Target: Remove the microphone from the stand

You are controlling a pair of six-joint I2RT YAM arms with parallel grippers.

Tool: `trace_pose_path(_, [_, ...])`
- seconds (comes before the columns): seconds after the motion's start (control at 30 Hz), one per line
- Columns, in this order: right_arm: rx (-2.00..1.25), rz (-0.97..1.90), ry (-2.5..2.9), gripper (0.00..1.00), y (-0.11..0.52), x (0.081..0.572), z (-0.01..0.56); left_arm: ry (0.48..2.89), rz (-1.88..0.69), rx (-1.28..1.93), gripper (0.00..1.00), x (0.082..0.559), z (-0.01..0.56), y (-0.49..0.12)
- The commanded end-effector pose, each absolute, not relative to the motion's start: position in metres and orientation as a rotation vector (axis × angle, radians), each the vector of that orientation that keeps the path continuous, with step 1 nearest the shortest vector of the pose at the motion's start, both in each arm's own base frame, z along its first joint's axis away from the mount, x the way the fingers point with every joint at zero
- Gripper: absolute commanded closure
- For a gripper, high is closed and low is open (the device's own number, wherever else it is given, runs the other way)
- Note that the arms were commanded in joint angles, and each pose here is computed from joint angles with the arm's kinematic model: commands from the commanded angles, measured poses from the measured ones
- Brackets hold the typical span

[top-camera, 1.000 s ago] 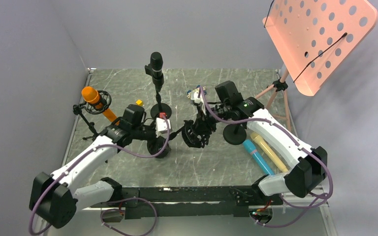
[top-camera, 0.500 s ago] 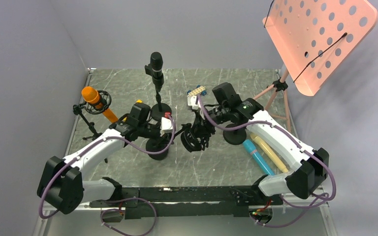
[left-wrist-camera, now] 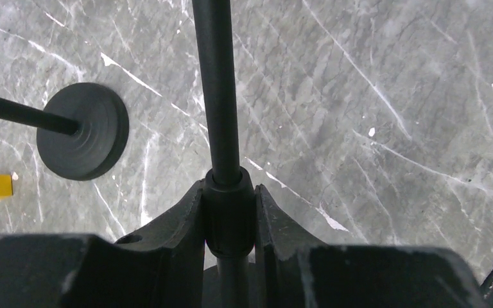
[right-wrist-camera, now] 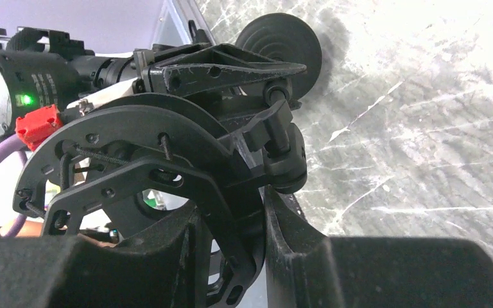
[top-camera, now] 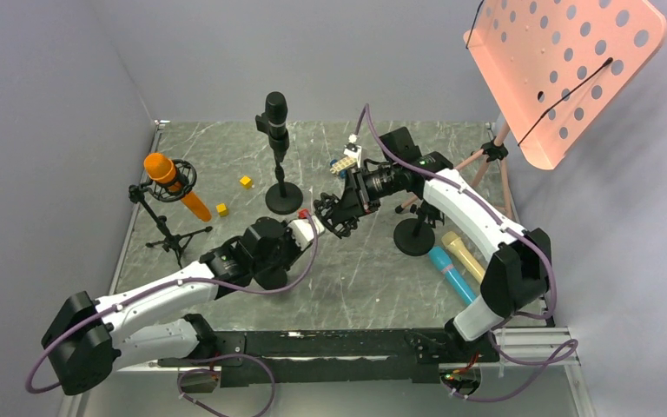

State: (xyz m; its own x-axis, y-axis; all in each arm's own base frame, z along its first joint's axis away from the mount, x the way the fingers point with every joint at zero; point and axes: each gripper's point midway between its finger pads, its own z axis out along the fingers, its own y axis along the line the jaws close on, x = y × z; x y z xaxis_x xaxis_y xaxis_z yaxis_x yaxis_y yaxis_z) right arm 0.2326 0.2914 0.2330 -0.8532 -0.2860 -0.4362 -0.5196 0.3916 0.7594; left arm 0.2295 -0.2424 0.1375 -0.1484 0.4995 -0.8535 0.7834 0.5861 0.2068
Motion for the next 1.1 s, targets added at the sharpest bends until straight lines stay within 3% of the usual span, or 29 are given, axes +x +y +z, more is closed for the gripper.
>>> trace_pose_path(0.0, [-0.657, 1.367, 2.362, 1.0, 0.295, 0.258, 0.235, 1.682, -0.362, 1.021, 0.7, 0.236, 0.172, -0.256])
trace_pose_path(0.03, [-0.712, 1.351, 2.316, 1.0, 0.295, 0.258, 0.236, 1.679, -0.372, 1.062, 0.5, 0.233, 0.17, -0.254])
trace_pose_path(0.07, [-0.773, 1.327, 2.268, 1.0, 0.294, 0.258, 0.235, 1.671, -0.401, 1.108, 0.36, 0.228, 0.17, -0.254])
trace_pose_path(0.1, [-0.823, 1.308, 2.226, 1.0, 0.293, 0.257, 0.236, 1.656, -0.429, 1.144, 0.28, 0.223, 0.173, -0.253])
trace_pose_path(0.2, [-1.008, 1.253, 2.076, 1.0, 0.292, 0.247, 0.235, 1.617, -0.572, 1.267, 0.19, 0.2, 0.179, -0.251])
trace_pose_path(0.37, [-1.35, 1.102, 1.767, 1.0, 0.297, 0.221, 0.241, 1.603, -0.818, 1.367, 0.15, 0.169, 0.198, -0.248])
trace_pose_path(0.6, [-1.705, 0.826, 1.381, 1.0, 0.295, 0.2, 0.247, 1.54, -0.906, 1.461, 0.18, 0.167, 0.191, -0.245])
trace_pose_path(0.8, [-1.836, 0.748, 1.264, 1.0, 0.296, 0.178, 0.24, 1.539, -0.859, 1.533, 0.3, 0.185, 0.169, -0.242])
trace_pose_path(0.97, [-1.856, 0.696, 1.218, 1.0, 0.299, 0.173, 0.238, 1.547, -0.831, 1.54, 0.51, 0.205, 0.153, -0.25])
trace_pose_path(1.07, [-1.804, 0.701, 1.274, 1.0, 0.302, 0.178, 0.241, 1.564, -0.826, 1.526, 0.71, 0.212, 0.149, -0.253])
